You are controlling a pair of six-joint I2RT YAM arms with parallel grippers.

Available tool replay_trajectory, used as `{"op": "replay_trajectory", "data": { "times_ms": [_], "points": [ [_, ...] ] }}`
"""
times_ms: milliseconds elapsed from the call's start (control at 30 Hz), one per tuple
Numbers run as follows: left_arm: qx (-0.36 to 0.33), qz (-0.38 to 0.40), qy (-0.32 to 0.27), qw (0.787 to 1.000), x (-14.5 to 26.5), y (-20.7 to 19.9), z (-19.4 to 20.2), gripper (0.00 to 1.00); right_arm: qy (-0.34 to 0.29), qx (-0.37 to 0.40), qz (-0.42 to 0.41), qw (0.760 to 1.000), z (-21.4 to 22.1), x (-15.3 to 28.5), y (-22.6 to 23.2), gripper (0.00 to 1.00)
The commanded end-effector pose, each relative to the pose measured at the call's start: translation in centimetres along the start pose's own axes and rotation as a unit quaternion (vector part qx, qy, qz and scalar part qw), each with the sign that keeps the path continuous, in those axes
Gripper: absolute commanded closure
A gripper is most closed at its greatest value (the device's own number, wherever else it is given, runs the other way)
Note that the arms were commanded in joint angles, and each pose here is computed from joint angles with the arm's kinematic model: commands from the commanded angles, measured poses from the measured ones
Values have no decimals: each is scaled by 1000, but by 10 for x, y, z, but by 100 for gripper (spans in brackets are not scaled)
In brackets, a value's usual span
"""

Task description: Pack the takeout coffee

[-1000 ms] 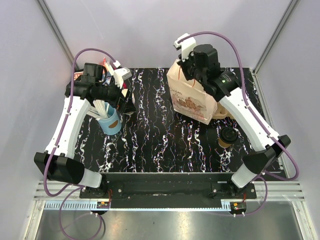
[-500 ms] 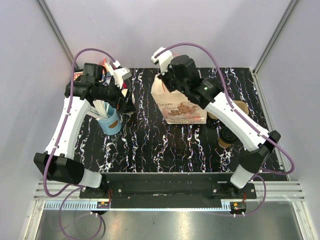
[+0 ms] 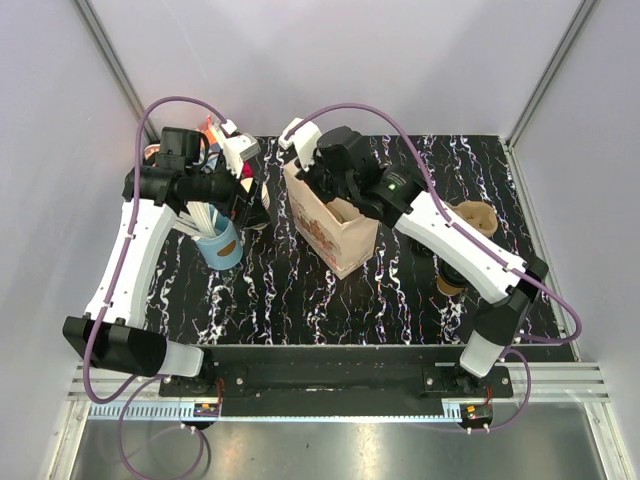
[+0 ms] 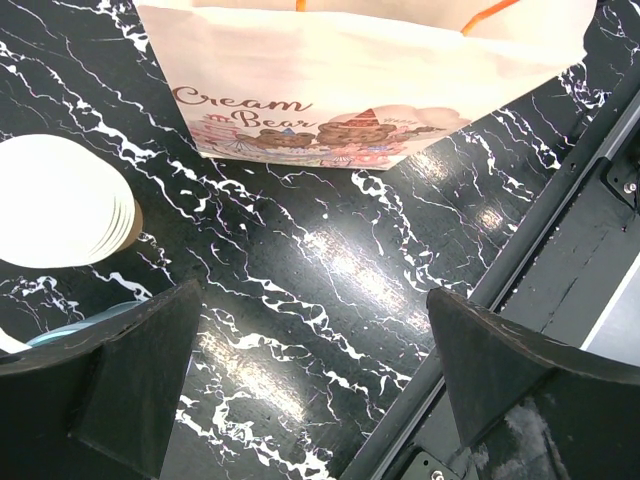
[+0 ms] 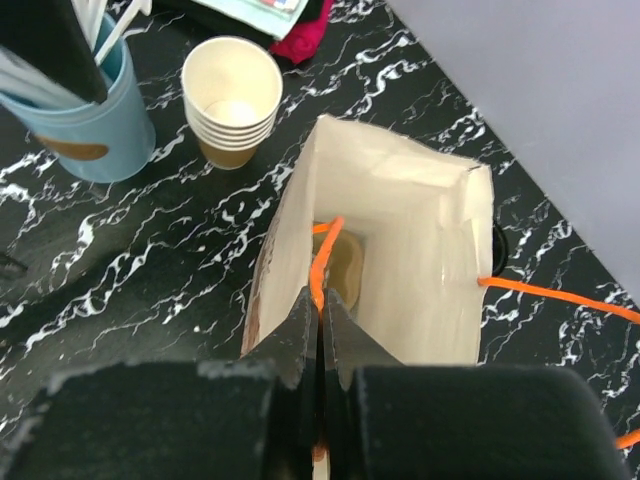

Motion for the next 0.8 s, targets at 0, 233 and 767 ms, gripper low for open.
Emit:
{"op": "replay_trajectory", "data": {
  "times_ms": [0, 233, 767],
  "points": [
    [-16, 4, -30, 999, 8, -6, -12, 1, -22, -1, -28, 999, -15, 31, 2, 92],
    [-15, 12, -29, 999, 6, -6, -14, 1, -64, 7, -22, 998, -50, 80, -16, 42],
    [-99, -33, -56, 993, -3, 40, -82, 1, -59, -39, 91, 993, -14, 132, -108, 33]
  ]
}}
Point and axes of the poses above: each gripper's point midway between its finger pads, its own x axis back along the fingers, its own y axis along the line the jaws close on, z = x × y, the point moved 3 cm from there along x, back along the fingers, and after that the axes turned 2 degrees about x, right-handed, at the moved point
